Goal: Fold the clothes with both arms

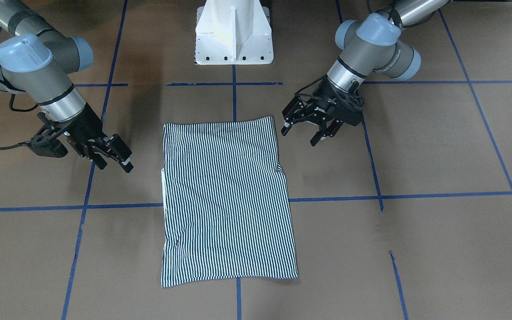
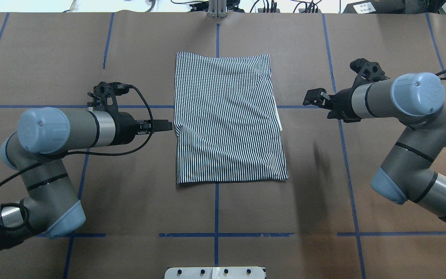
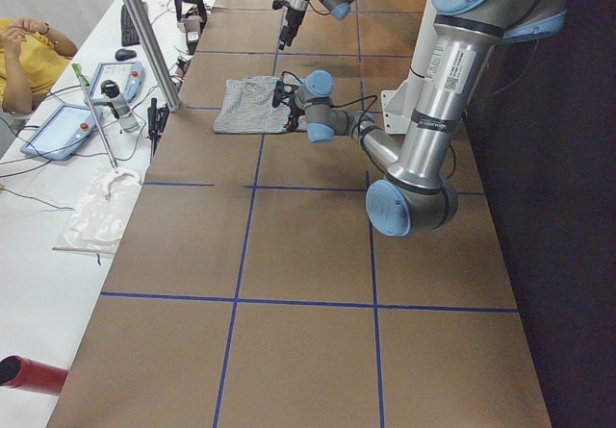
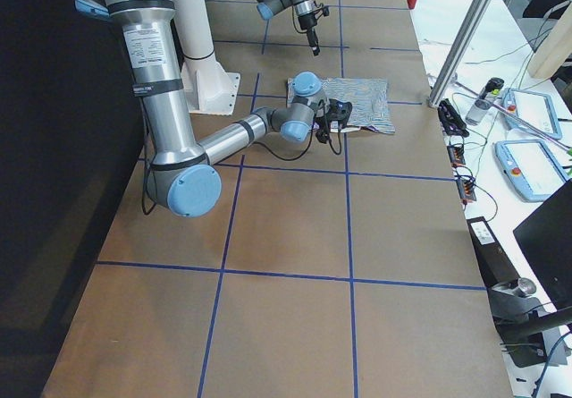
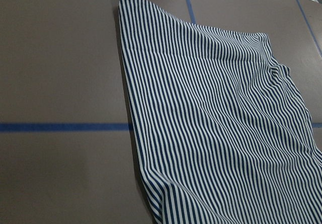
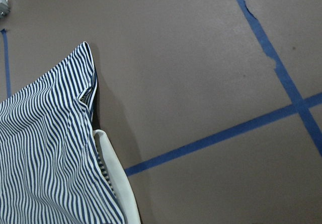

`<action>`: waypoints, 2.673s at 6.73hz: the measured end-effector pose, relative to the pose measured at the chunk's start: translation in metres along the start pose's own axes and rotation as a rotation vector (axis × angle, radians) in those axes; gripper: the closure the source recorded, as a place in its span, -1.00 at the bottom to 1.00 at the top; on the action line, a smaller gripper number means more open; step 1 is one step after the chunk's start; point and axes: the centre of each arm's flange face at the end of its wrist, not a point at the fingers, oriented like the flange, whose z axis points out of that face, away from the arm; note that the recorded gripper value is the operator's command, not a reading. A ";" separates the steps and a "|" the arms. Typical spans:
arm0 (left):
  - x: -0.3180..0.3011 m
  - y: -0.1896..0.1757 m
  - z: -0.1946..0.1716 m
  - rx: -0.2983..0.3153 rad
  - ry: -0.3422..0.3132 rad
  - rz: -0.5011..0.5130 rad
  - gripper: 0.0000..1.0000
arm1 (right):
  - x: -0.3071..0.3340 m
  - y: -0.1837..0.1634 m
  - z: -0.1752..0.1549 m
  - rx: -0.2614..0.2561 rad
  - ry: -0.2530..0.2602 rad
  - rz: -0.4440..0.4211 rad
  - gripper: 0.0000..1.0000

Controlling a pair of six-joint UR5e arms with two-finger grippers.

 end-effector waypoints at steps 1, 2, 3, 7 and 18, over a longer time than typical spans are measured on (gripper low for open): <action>0.004 0.035 0.011 0.008 -0.013 -0.128 -0.20 | 0.001 0.014 -0.003 0.013 -0.009 0.065 -0.78; 0.007 0.064 0.022 0.020 -0.045 -0.231 -0.19 | 0.000 0.025 -0.001 0.034 -0.014 0.093 -0.79; 0.011 0.086 0.030 0.029 -0.075 -0.291 -0.18 | -0.001 0.029 0.000 0.044 -0.017 0.101 -0.80; 0.023 0.110 0.043 0.027 -0.110 -0.331 -0.16 | -0.001 0.029 0.001 0.061 -0.019 0.103 -0.82; 0.028 0.129 0.053 0.000 -0.145 -0.306 0.01 | -0.001 0.029 0.001 0.061 -0.019 0.102 -0.85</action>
